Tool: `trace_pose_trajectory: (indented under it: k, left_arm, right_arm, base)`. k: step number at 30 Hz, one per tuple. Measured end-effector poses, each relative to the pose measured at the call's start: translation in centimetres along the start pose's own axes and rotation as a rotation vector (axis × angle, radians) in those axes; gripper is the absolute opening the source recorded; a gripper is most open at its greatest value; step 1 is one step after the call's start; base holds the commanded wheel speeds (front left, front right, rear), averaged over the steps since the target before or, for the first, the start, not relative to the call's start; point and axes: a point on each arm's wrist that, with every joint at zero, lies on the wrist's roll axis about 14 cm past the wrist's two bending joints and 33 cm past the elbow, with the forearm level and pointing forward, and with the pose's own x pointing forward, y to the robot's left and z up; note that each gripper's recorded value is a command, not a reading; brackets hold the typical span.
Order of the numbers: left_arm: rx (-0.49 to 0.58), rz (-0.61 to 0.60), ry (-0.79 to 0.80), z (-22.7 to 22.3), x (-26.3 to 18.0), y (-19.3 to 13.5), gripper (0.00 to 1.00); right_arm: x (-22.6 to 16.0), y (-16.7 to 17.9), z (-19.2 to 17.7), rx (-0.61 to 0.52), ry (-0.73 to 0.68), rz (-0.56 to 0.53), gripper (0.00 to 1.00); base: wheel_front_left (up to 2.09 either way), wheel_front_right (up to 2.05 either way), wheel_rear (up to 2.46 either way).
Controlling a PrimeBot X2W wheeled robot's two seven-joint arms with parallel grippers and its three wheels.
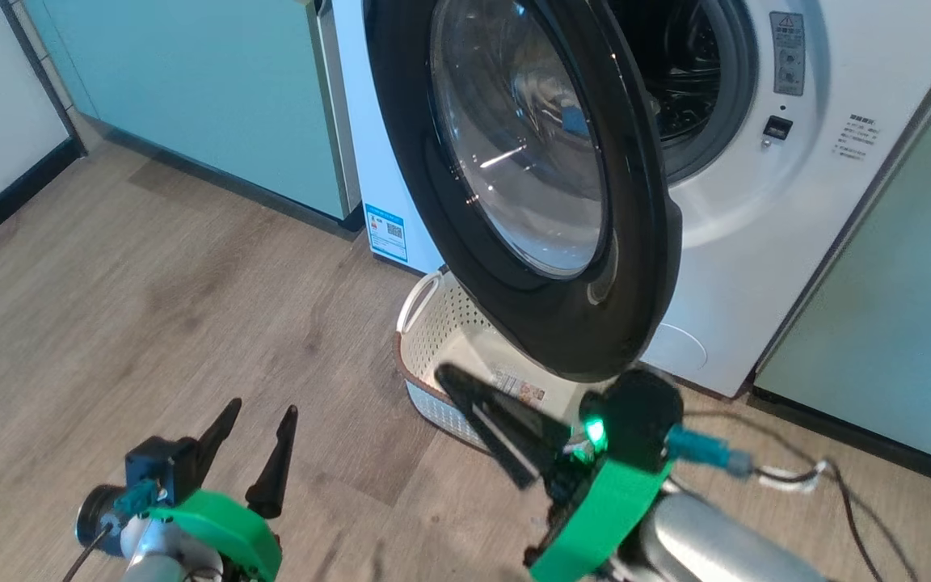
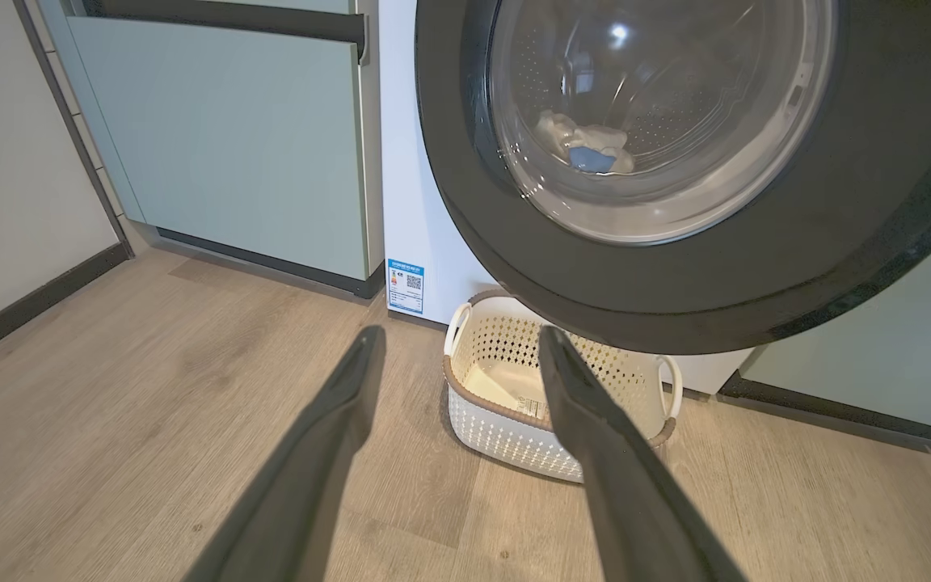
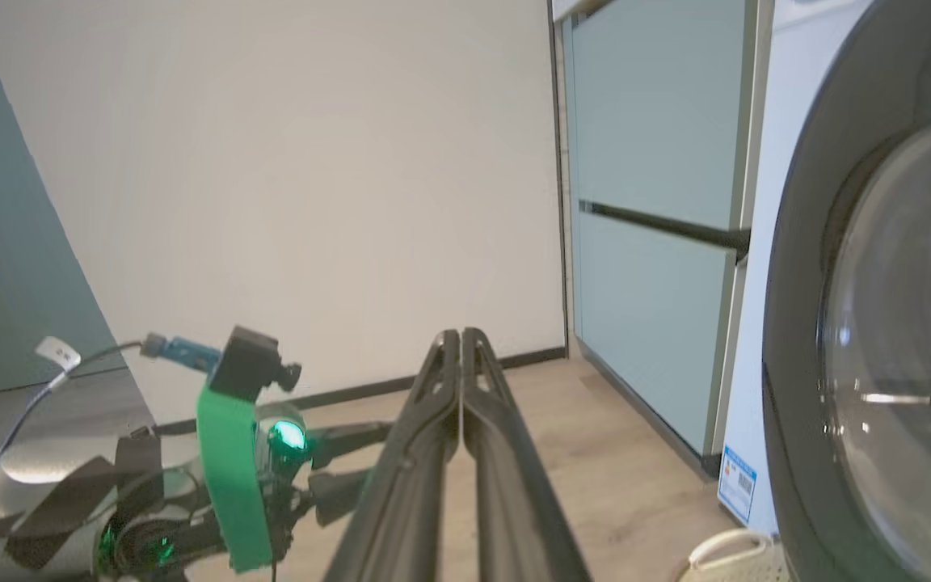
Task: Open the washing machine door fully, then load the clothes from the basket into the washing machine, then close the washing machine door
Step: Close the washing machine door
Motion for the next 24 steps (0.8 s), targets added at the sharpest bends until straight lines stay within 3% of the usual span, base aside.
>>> trace_pose_trajectory:
  k: [9,15,24]
  left_arm:
    - [0.0,-0.009,0.007,-0.2,0.3,-0.3,1.0]
    - [0.002,-0.012,0.001,0.1,0.8,-0.4,1.0]
    - [0.0,-0.013,0.02,-0.4,1.4,-0.6,1.0]
  right_arm:
    - [-1.8,-0.9,-4.9,0.036,0.136,-0.063,0.0]
    - [-1.9,-2.0,-5.9,0.049,0.161,-0.1,0.0]
    - [-2.8,-6.2,-6.4,0.052,0.164,-0.222,0.0]
  base:
    - [0.0,0.0,0.0]
    - [0.0,0.0,0.0]
    - [0.0,0.0,0.0]
